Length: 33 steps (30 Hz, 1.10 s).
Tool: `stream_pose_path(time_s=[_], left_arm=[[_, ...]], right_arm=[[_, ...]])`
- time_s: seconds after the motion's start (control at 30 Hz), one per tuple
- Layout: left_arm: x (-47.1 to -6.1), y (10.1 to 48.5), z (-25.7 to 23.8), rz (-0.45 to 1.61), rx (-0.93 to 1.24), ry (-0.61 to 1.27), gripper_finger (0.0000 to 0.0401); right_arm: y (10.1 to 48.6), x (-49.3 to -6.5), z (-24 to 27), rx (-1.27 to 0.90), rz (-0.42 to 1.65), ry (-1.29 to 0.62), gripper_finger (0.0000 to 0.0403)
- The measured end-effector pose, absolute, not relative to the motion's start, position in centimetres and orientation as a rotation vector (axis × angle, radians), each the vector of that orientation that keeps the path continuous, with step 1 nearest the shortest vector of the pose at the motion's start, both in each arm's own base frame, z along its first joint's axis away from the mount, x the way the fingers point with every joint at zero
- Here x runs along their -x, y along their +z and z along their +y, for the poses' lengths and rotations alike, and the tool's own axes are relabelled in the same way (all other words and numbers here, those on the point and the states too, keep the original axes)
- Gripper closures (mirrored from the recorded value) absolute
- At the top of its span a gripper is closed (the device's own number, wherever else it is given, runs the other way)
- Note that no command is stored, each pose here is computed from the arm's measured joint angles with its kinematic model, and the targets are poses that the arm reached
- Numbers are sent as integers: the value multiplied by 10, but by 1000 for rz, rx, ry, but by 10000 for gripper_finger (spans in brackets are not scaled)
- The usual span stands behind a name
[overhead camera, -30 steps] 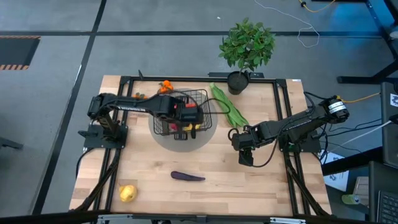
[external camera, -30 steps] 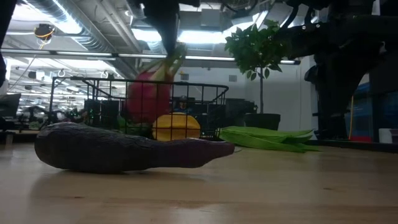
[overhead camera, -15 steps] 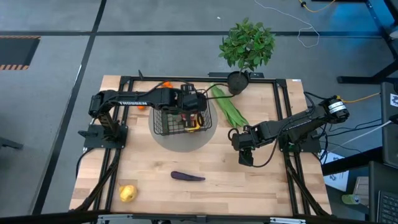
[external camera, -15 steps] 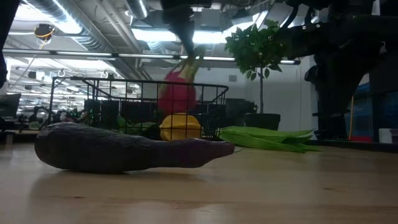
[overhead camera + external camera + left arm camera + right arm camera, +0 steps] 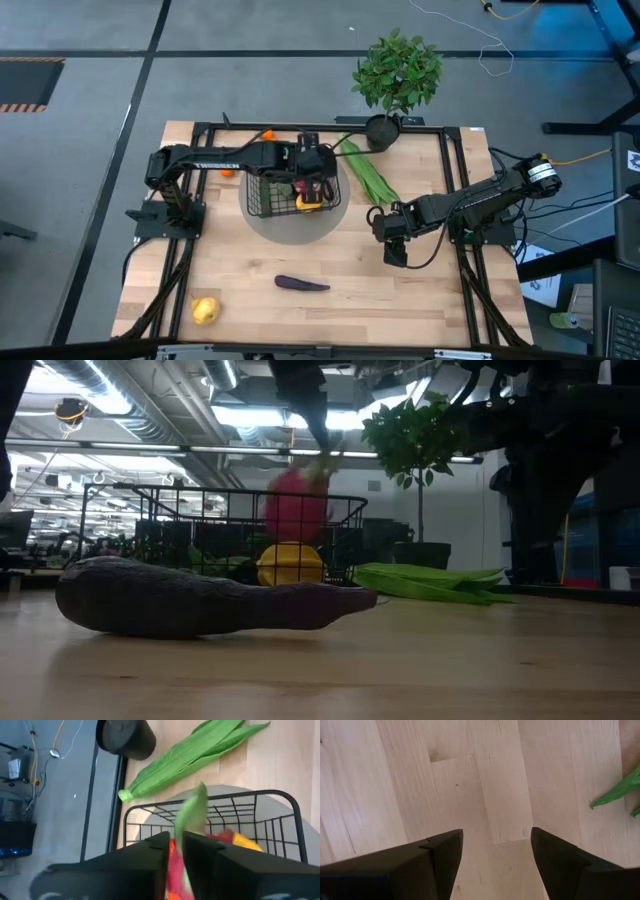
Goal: Build produce basket
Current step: Put the pink dragonfruit into the black wire basket
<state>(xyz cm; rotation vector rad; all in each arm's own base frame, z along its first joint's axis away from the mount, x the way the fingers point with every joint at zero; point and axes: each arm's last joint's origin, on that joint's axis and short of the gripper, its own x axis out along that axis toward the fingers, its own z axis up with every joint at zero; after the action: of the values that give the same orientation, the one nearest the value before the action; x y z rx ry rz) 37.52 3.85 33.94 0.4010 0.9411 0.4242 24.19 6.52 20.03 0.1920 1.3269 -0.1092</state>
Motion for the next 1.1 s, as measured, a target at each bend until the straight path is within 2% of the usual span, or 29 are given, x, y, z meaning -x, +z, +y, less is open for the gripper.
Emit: stream_pose_path(time_s=[0.2,0.33,0.47,0.67,0.8,0.93,1.1], left_arm=[[-380,340,40,906,-415,456,291],[-372,341,39,943,-418,563,266],[-367,341,39,961,-400,628,261],[-382,333,42,910,-309,475,261],[-399,316,56,902,-278,450,261],[-403,295,72,993,-252,476,261],[-386,285,80,1165,-204,572,263]], right_arm=[[200,-242,65,-196,1321,-109,181],[200,-242,65,-195,1320,-108,181],[200,-243,65,-195,1320,-107,181],[201,-243,65,-196,1317,-106,181],[201,-245,66,-201,1298,-101,181],[201,-244,66,-200,1300,-101,181],[201,-244,66,-196,1307,-101,181]])
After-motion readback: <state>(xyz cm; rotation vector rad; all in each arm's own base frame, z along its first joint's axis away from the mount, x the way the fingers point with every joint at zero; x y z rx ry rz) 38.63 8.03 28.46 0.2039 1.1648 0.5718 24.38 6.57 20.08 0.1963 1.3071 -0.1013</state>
